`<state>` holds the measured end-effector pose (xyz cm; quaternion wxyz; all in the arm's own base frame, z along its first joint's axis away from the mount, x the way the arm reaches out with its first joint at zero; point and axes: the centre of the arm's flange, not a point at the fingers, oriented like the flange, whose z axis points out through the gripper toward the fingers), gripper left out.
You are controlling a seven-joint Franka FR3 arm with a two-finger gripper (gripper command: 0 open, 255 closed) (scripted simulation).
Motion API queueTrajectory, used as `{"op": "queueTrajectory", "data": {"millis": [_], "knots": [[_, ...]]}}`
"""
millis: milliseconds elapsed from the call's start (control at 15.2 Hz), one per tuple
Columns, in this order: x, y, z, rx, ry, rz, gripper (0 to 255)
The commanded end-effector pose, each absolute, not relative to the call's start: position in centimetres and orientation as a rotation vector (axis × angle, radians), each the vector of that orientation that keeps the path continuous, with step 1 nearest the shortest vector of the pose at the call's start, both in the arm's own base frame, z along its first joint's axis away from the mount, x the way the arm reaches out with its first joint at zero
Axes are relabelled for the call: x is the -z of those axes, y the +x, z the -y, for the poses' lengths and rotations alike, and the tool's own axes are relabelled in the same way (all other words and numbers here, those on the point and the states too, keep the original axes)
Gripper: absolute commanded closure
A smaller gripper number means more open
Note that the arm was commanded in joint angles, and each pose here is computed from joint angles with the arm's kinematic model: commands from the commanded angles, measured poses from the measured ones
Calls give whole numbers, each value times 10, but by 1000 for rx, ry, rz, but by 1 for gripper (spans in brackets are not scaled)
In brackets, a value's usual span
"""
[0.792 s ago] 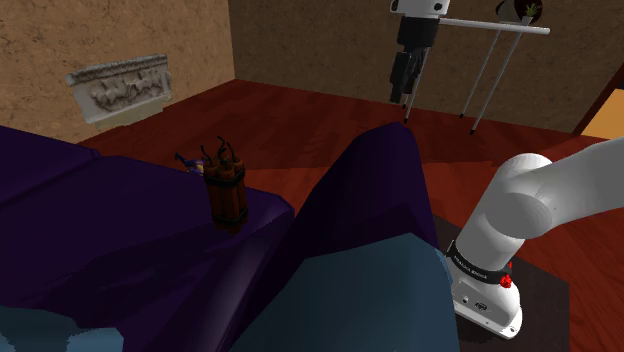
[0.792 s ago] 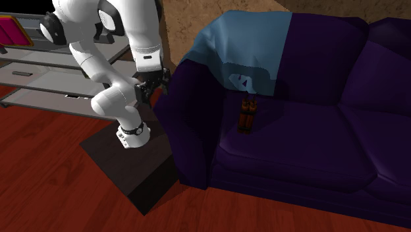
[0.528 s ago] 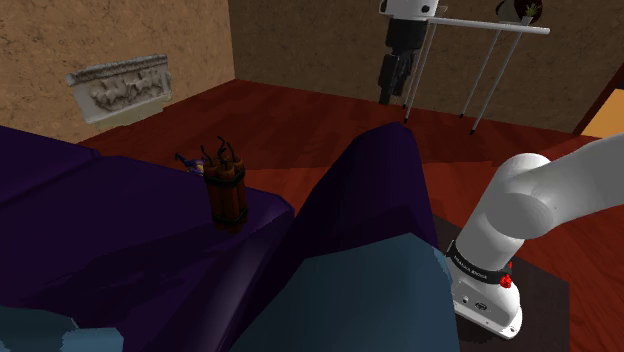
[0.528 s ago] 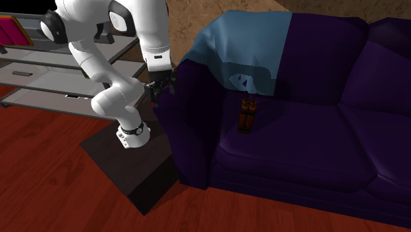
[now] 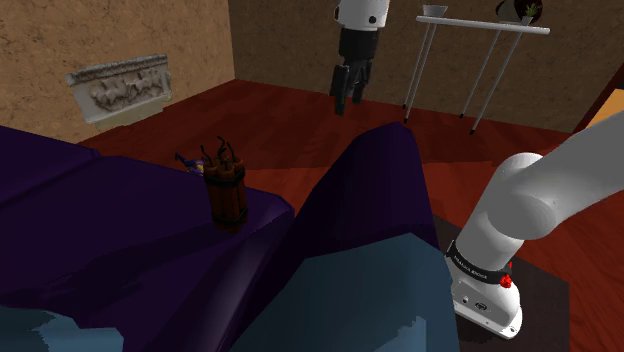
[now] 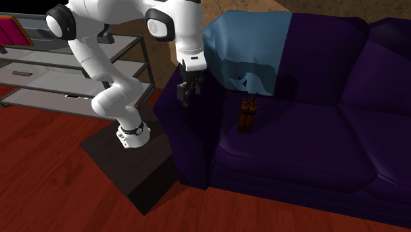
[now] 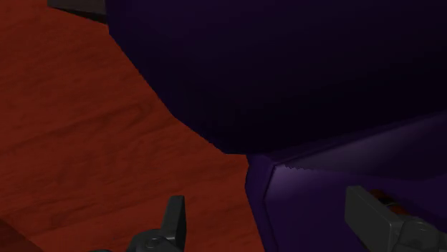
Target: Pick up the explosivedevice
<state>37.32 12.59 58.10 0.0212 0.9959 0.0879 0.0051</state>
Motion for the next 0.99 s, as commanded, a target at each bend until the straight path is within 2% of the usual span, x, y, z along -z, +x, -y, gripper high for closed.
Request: {"op": "queueTrajectory", "data": {"millis": [0,924], "knots": [[-578,385,-148,-29,3083,-282,0],[-545,473,-305,-109,3046,-355,0]]}}
